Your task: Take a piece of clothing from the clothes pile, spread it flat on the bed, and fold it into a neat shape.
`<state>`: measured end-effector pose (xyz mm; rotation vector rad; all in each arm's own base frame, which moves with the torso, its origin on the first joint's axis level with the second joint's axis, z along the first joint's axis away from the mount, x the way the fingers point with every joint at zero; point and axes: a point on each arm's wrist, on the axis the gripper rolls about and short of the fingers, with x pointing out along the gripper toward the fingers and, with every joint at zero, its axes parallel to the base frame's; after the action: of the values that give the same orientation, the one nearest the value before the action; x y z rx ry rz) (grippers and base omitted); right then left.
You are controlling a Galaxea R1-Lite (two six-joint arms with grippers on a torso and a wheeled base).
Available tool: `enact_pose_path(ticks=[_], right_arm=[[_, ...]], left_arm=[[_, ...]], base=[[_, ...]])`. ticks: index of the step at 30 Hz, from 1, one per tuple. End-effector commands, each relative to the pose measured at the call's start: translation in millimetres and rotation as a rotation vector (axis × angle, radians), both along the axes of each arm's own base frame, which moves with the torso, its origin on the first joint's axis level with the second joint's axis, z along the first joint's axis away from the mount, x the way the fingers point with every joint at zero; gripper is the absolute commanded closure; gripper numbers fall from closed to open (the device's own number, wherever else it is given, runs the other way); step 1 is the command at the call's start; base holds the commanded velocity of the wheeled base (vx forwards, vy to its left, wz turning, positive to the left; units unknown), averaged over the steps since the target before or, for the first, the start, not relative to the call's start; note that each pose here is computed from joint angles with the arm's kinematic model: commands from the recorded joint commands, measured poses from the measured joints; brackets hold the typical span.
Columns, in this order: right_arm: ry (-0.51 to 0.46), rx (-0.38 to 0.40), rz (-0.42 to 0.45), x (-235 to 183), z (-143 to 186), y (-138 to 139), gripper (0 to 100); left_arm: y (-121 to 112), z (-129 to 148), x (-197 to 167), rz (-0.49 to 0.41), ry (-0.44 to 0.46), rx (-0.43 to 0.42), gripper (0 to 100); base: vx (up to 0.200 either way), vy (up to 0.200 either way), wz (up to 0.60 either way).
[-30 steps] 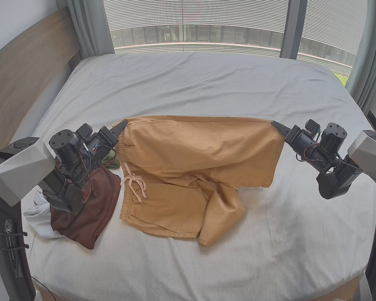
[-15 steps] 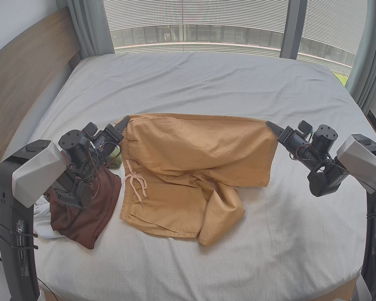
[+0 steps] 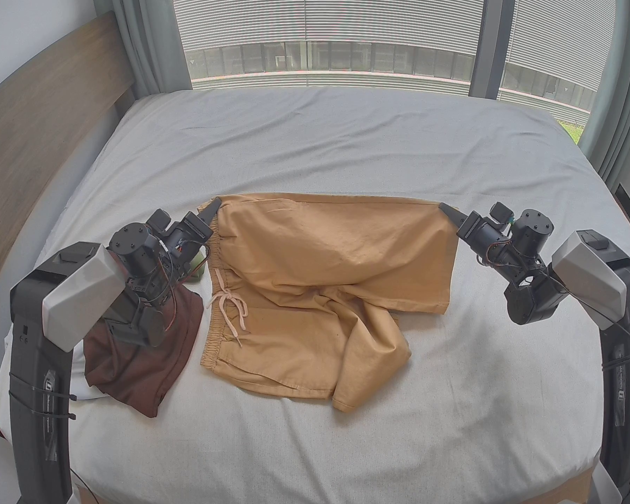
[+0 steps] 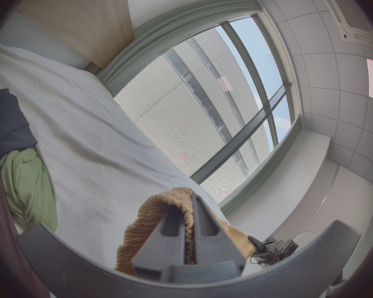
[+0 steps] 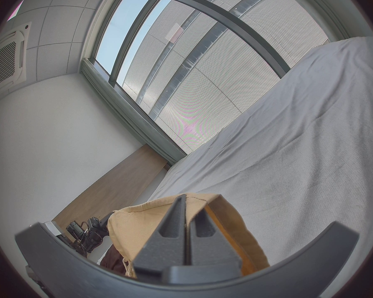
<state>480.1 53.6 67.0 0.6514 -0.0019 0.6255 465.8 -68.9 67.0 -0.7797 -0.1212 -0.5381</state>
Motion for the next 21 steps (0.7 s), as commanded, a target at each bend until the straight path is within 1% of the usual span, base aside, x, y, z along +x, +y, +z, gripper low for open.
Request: enact_pose_path(ticks=[1, 8, 12, 21], right_arm=[[-0.004, 0.0, -0.001, 6, -6, 0, 100], [-0.016, 0.001, -0.001, 11, 2, 0, 100], [-0.017, -0.012, 0.0, 18, 10, 4, 100], [-0.022, -0.019, -0.002, 22, 14, 5, 100]], left_arm=[[0, -9, 6, 0.006, 0.001, -0.003, 100], [-1, -11, 10, 0.008, -0.004, -0.004, 100], [1, -12, 10, 0.012, -0.004, -0.004, 100], [3, -12, 10, 0.015, -0.004, -0.004, 100]], base=[[0.0, 0.0, 0.0], [0.0, 0.0, 0.0], [0.0, 0.0, 0.0], [0.0, 0.0, 0.0]])
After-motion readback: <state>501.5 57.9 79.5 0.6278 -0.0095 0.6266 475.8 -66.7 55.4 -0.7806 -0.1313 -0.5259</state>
